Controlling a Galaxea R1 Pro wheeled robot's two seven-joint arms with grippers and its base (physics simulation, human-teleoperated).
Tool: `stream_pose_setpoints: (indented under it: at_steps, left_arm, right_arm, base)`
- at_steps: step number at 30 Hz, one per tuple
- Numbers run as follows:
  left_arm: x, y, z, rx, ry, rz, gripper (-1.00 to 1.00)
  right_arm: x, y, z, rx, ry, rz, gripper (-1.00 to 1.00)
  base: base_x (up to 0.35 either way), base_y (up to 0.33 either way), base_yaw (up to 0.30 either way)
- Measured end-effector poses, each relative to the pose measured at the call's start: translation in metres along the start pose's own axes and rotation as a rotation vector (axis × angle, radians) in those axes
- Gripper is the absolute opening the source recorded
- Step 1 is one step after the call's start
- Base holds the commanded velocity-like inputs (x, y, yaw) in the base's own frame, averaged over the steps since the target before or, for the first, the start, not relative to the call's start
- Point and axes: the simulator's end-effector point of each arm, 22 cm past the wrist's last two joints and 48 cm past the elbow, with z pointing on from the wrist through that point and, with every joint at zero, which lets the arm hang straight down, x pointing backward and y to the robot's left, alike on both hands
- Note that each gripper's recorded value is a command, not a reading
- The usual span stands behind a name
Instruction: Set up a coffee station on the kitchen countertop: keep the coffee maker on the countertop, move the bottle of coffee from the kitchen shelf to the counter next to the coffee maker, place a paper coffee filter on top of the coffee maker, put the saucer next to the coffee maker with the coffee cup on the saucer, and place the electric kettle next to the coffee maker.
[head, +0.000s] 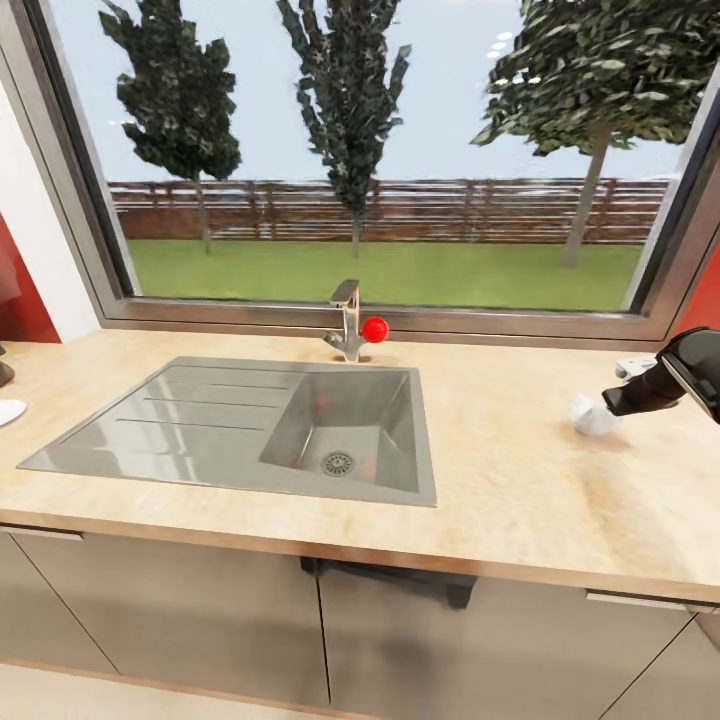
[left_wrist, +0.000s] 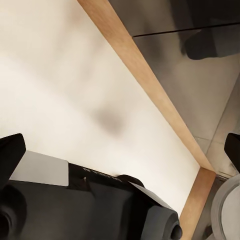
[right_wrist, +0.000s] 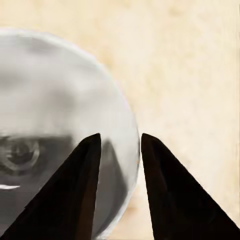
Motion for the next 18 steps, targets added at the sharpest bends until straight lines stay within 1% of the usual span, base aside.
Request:
stream_pose_setpoints:
  at_steps: [4,18]
  left_arm:
    - [0.0000,0.0000,0.0000,0.000,0.000,0.000,1.00]
    - [0.0000,0.0000,0.0000,0.000,0.000,0.000,1.00]
  right_arm:
    - [-0.0006,-0.0064,-0.0012,0.027,0.000,-0.020,-1.00]
    - [-0.0004,-0.0032,-0.0015,0.009,0.000,-0.021,-1.00]
  base:
    - [0.000,0.000,0.000]
    - [0.000,0.000,0.000]
